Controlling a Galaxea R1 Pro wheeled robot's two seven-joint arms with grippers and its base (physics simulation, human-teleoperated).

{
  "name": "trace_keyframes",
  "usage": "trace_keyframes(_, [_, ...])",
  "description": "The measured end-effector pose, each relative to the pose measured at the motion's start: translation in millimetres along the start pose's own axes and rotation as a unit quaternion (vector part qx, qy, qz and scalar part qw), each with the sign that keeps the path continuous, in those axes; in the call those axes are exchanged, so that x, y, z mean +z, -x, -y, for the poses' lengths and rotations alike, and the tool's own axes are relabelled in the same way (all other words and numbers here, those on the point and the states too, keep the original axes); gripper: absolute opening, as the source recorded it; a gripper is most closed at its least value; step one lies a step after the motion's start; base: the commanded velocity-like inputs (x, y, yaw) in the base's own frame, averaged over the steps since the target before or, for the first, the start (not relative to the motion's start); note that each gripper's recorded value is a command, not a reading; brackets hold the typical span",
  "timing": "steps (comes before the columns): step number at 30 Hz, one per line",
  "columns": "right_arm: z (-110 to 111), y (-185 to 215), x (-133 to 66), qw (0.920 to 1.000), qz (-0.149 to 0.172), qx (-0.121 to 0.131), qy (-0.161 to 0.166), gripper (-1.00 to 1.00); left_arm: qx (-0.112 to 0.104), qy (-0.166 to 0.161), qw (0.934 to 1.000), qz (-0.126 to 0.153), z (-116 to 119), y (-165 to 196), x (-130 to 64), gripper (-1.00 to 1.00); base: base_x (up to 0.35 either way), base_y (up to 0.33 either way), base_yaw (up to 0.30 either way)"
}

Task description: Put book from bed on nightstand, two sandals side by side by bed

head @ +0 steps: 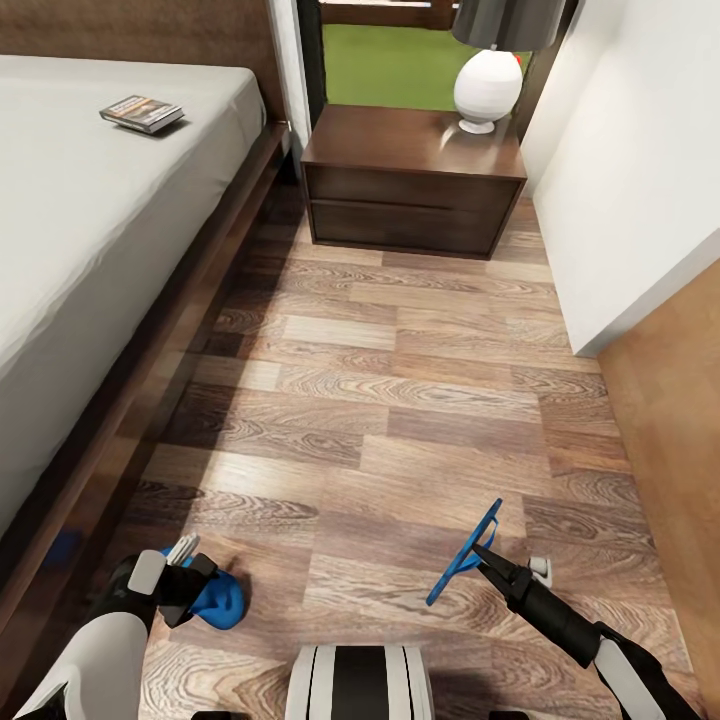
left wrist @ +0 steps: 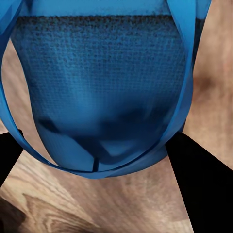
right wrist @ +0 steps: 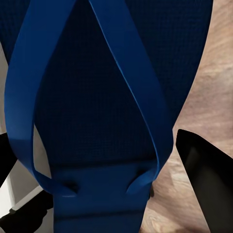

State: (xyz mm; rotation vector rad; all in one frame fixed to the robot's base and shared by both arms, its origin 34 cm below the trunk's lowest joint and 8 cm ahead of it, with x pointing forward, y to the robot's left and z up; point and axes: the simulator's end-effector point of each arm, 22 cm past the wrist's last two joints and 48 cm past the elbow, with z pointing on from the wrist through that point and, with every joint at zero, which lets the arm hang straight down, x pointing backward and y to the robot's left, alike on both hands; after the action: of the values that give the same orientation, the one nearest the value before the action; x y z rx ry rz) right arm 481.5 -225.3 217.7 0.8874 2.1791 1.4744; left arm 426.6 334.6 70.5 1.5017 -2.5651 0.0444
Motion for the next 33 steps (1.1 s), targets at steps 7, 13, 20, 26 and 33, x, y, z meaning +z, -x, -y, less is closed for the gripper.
trace_keyframes(7, [0.0, 0.1, -0.1, 1.0000, 0.000, 0.000, 0.000, -1.00, 0.000, 0.000, 1.0000, 0.000, 0.0, 0.3, -0.1, -1.00, 0.000, 0.000, 0.000])
trace_keyframes(13, [0.4, -0.2, -0.1, 1.0000, 0.000, 0.000, 0.000, -1.00, 0.001, 0.001, 1.0000, 0.001, -1.2, 1.8, -0.4, 1.00, 0.000, 0.000, 0.000])
trace_keyframes(20, [1.1, -0.2, -0.3, 1.0000, 0.000, 0.000, -0.002, -1.00, 0.001, 0.002, 1.0000, 0.002, -2.6, 4.0, -1.0, 1.00, 0.000, 0.000, 0.000])
trace_keyframes(26, [1.2, -0.5, -0.2, 1.0000, 0.000, 0.001, -0.002, -1.00, 0.002, 0.002, 1.0000, 0.002, -3.2, 4.8, -1.4, 1.00, 0.000, 0.000, 0.000])
trace_keyframes(33, [1.4, -0.6, -0.1, 1.0000, 0.000, 0.001, -0.002, -1.00, 0.003, 0.004, 1.0000, 0.002, -3.8, 5.0, -1.5, 1.00, 0.000, 0.000, 0.000])
